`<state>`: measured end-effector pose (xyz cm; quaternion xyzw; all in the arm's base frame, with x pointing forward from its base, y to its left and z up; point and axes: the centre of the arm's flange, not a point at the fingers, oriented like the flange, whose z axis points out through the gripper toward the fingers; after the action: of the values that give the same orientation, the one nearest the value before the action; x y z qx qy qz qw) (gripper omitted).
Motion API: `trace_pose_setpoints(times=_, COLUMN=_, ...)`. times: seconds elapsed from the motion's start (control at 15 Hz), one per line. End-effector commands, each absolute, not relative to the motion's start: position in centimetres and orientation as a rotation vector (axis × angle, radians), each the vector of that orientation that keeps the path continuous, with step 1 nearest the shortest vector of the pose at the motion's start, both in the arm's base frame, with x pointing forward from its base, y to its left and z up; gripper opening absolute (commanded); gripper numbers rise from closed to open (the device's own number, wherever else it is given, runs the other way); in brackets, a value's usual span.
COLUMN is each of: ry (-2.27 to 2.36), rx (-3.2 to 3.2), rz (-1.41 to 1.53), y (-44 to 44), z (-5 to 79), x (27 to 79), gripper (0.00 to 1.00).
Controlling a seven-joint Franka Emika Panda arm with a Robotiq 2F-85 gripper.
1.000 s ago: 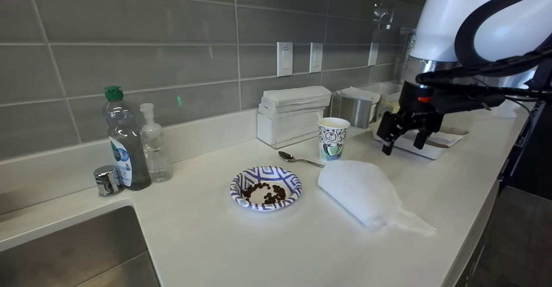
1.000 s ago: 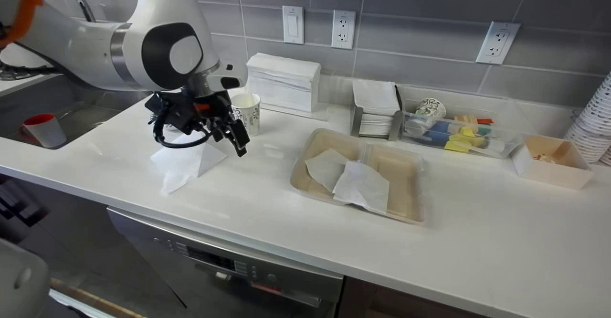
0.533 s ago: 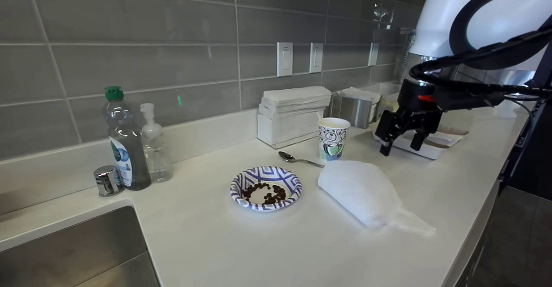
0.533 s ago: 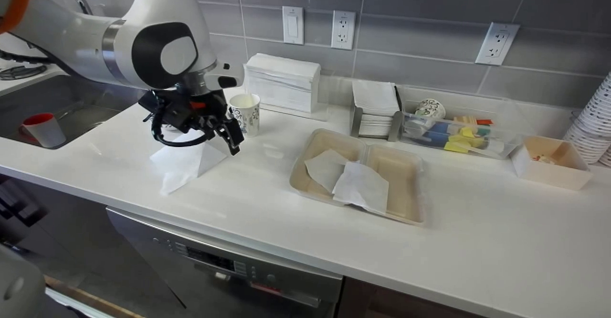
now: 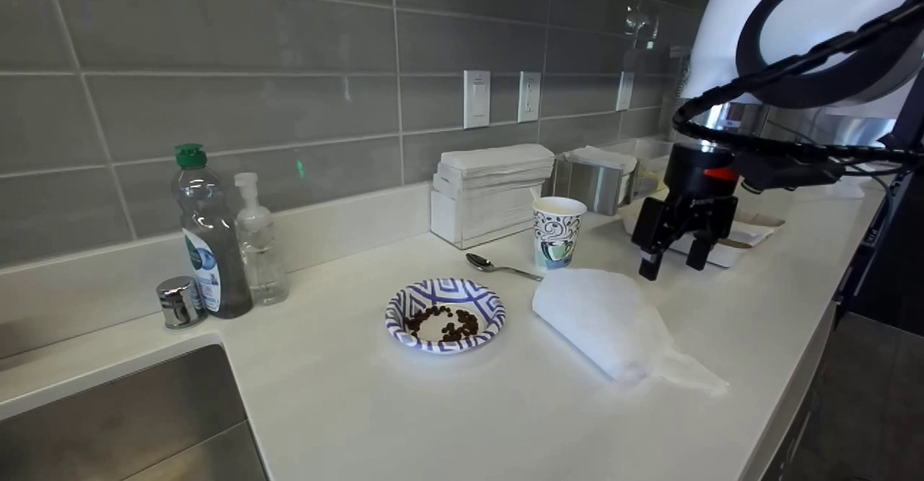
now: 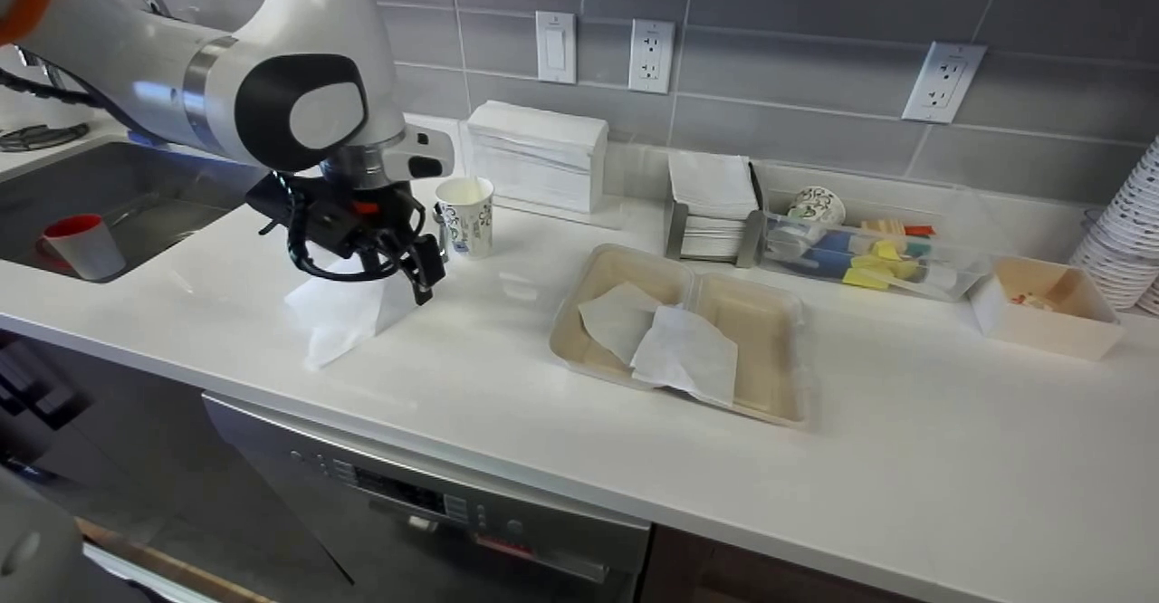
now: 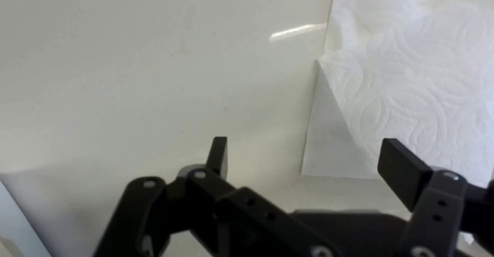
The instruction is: Fold the napkin on the left in half and put the napkin on the right in the food pack then pour the contents on the folded napkin into the coffee cup.
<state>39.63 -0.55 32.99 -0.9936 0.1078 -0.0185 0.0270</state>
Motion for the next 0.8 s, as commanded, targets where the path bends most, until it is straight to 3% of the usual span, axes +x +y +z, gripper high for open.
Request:
trace_pose_setpoints(times=0.0, ry=0.281, rx=-3.068, rz=0.050, y=-0.5, z=31.8, x=39.6, gripper=1.00)
trace_pose_setpoints(times=0.73, ry=0.150, rx=-3.039, rz=0.059, y=1.4, z=28.2, x=39.9, gripper=1.00)
